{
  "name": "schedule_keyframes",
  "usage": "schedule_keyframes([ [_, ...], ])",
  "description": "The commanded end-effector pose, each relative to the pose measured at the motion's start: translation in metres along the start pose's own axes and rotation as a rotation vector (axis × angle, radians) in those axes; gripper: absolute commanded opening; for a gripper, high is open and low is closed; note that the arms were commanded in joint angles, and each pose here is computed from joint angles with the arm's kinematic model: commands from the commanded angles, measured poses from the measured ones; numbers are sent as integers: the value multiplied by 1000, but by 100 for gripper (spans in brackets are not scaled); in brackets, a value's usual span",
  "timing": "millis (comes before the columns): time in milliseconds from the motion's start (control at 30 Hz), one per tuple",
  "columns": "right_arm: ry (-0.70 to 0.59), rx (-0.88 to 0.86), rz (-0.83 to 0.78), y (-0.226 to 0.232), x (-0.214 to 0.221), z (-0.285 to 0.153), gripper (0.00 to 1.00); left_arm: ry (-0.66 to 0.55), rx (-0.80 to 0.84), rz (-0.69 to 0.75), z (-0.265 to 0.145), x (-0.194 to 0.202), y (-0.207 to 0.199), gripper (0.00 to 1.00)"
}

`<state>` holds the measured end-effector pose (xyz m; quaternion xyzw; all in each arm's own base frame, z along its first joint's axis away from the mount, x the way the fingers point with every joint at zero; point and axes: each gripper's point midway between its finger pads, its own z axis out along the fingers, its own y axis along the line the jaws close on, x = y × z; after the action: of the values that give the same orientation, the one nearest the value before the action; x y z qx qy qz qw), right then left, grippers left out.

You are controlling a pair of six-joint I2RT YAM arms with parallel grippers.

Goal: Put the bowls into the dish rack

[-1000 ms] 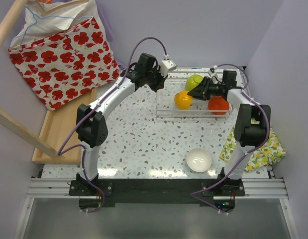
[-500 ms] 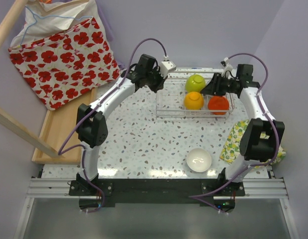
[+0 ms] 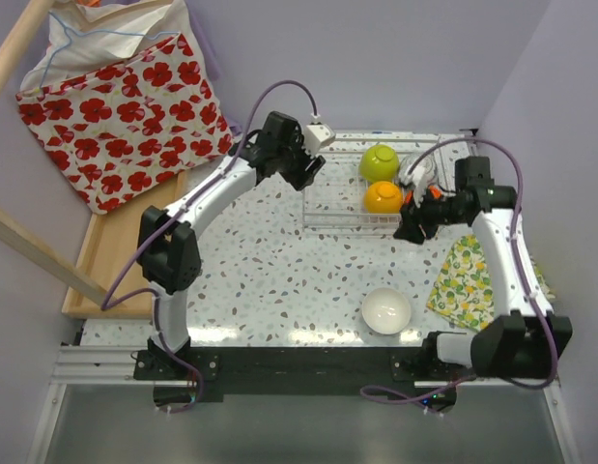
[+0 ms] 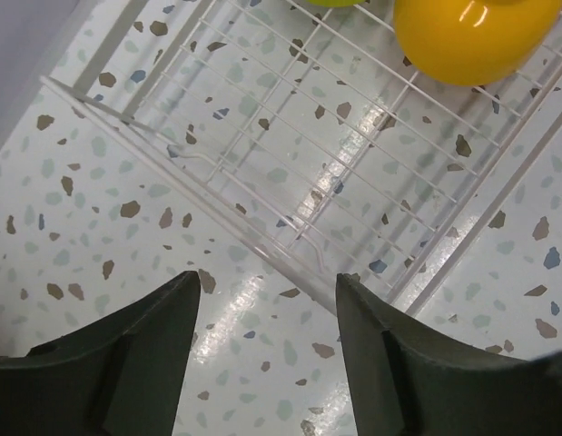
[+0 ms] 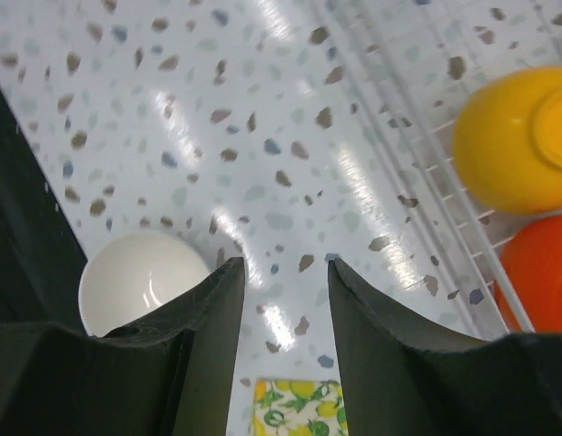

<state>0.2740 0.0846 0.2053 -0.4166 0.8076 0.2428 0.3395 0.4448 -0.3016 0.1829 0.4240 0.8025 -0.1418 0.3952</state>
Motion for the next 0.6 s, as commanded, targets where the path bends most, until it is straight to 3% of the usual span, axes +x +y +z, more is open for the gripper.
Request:
schedule_keyframes([
  [0,203,-215,-420,69,58,-11,47,-72,-89,38,-45,-26,10,68],
  [200,281,-309,-673,102,89,12,52,-50,-124,62,-66,-11,8,71],
  [567,336,-366,-645,89,71,65,52,-37,-141,88,-107,17,-4,71],
])
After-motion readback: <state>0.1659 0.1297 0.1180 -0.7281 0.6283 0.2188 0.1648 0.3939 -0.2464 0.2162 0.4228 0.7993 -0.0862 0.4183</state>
